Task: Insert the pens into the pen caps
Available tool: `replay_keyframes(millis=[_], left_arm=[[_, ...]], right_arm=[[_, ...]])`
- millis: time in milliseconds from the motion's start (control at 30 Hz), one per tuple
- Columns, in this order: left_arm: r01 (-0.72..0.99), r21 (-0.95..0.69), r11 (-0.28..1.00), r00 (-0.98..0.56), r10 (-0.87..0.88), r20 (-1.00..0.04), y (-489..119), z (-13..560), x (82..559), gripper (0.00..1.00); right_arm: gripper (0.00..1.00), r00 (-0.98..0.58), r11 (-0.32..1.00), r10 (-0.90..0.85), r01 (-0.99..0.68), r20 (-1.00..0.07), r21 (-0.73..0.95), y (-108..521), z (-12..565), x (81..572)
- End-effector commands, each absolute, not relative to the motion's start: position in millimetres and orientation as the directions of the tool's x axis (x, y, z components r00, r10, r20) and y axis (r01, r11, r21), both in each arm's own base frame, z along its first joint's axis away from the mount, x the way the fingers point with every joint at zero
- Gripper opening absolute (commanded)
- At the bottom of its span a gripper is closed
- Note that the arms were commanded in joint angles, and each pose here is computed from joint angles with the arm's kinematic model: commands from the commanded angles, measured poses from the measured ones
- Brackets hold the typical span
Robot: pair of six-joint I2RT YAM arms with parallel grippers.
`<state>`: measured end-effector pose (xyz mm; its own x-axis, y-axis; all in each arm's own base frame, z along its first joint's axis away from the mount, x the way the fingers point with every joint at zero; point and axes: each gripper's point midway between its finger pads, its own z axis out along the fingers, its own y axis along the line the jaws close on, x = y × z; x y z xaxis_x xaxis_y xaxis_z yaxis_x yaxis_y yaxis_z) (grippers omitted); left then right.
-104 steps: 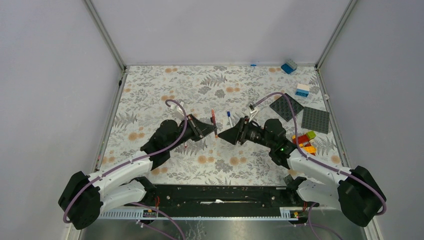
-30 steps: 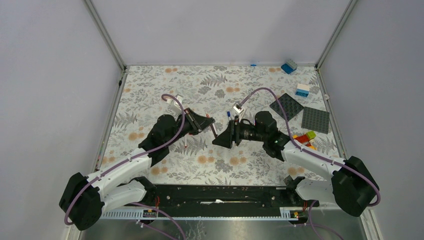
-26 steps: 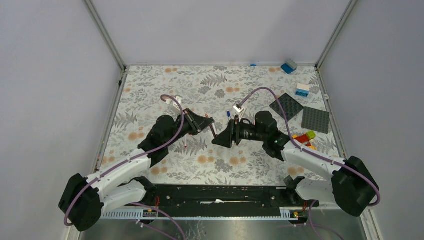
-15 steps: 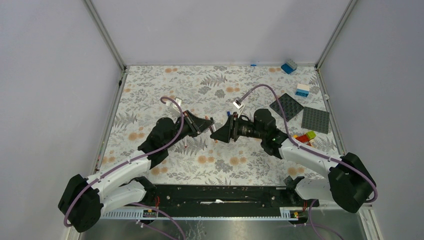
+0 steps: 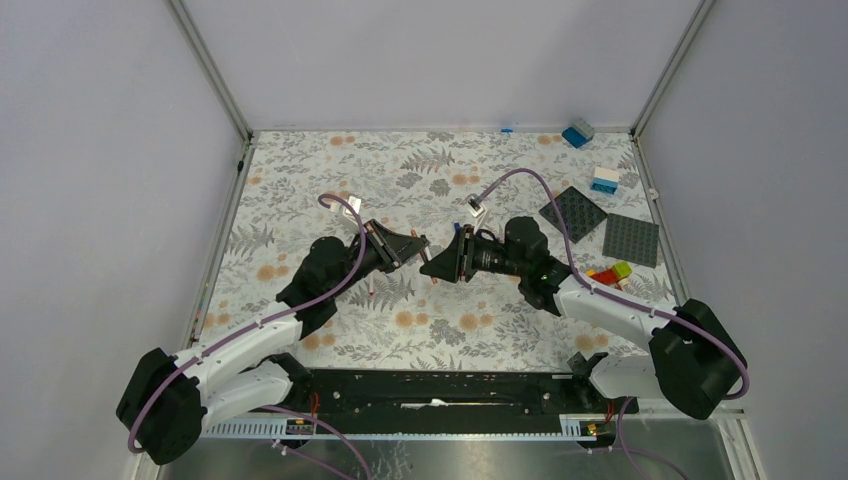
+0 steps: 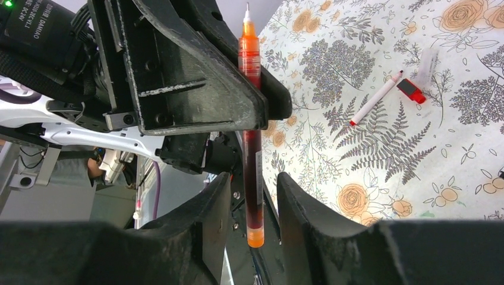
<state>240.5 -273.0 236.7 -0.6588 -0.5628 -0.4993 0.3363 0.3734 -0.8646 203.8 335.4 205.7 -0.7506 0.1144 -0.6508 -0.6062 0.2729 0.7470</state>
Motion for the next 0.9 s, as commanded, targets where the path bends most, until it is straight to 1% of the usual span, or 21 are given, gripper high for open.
replay_keyframes(millis=[0,67,233,367,433,567,600,733,867], left_arm=[[0.393,-0.865,0.312,-0.641,-0.582,-0.501,-274.9,257.0,238.1,0.00],[0.392,-0.866,0.312,-0.642,-0.581,-0.500,-275.3,256.5,238.2,0.00],[0.390,-0.867,0.311,-0.645,-0.579,-0.498,-275.5,255.0,237.9,0.00],[0.387,-0.869,0.307,-0.648,-0.580,-0.493,-275.7,254.4,237.6,0.00],[0.385,-0.871,0.305,-0.650,-0.580,-0.490,-275.8,253.4,237.3,0.00],[0.382,-0.873,0.303,-0.652,-0.581,-0.487,-275.7,252.0,236.9,0.00],[0.381,-0.873,0.303,-0.655,-0.578,-0.487,-276.1,251.3,236.6,0.00],[0.378,-0.870,0.316,-0.655,-0.574,-0.493,-274.3,249.8,235.4,0.16],[0.366,-0.859,0.357,-0.648,-0.566,-0.511,-268.7,242.5,234.0,0.31]], right_arm=[[0.40,-0.707,0.232,0.160,-0.651,-0.689,0.723,344.4,233.2,210.6],[0.40,-0.704,0.234,0.165,-0.652,-0.690,0.721,344.2,233.5,211.8],[0.36,-0.701,0.239,0.179,-0.650,-0.691,0.721,344.4,235.4,213.4],[0.29,-0.695,0.250,0.193,-0.648,-0.693,0.719,342.7,235.6,215.9],[0.22,-0.694,0.252,0.195,-0.647,-0.693,0.719,342.7,235.2,216.5],[0.01,-0.694,0.255,0.197,-0.646,-0.693,0.720,342.2,233.9,216.7],[0.00,-0.691,0.258,0.201,-0.646,-0.694,0.718,341.7,233.8,217.3],[0.00,-0.677,0.301,0.200,-0.645,-0.708,0.702,336.6,227.2,219.5],[0.00,-0.636,0.441,0.199,-0.621,-0.746,0.648,319.7,212.1,232.2]])
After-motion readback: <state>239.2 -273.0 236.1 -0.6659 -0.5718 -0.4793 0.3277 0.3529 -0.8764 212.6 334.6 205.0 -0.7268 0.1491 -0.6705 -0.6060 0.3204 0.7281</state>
